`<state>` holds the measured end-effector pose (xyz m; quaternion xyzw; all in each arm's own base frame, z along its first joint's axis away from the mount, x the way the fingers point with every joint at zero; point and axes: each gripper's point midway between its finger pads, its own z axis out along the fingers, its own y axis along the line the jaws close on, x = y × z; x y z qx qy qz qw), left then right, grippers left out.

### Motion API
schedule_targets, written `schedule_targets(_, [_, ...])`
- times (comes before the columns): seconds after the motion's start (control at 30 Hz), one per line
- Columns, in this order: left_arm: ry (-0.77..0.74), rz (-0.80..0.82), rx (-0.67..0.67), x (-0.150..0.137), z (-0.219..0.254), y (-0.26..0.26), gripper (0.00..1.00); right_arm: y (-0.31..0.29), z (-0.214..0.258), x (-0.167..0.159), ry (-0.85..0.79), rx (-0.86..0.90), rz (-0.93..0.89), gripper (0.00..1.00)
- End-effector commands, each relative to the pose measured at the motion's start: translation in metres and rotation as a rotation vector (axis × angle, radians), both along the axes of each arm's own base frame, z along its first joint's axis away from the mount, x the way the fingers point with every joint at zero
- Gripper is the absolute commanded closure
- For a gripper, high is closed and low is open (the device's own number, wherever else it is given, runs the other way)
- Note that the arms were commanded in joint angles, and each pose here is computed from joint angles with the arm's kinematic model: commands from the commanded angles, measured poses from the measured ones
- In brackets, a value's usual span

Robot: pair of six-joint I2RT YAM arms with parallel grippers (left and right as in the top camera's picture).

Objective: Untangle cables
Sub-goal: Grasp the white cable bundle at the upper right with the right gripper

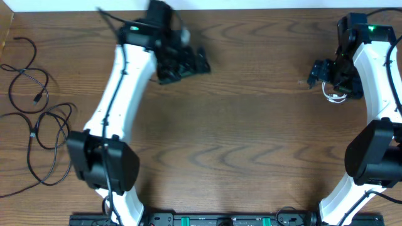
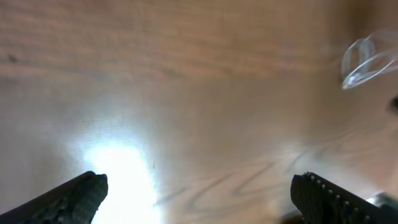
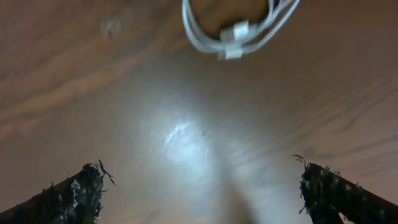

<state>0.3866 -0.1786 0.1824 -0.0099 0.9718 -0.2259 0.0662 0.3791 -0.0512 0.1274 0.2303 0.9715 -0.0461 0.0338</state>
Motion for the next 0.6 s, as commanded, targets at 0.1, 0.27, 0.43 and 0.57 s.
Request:
schedule_targets(0.1, [0.017, -0.062, 0.223, -0.016, -0.029, -0.005, 0.01, -0.022, -0.012, 0.023, -0.107, -0.104, -0.009, 0.01])
schedule_targets(0.27, [0.010, -0.090, 0.247, -0.021, -0.030, -0.014, 0.00, -0.027, -0.035, 0.038, -0.181, -0.129, -0.014, 0.01])
schedule_targets(0.43, [0.013, -0.092, 0.248, -0.023, -0.030, -0.014, 0.00, -0.029, -0.056, 0.051, -0.254, -0.141, 0.004, 0.03])
schedule_targets(0.57, [0.014, -0.092, 0.249, -0.023, -0.030, -0.014, 0.00, -0.039, -0.071, 0.055, -0.300, -0.187, -0.014, 0.30])
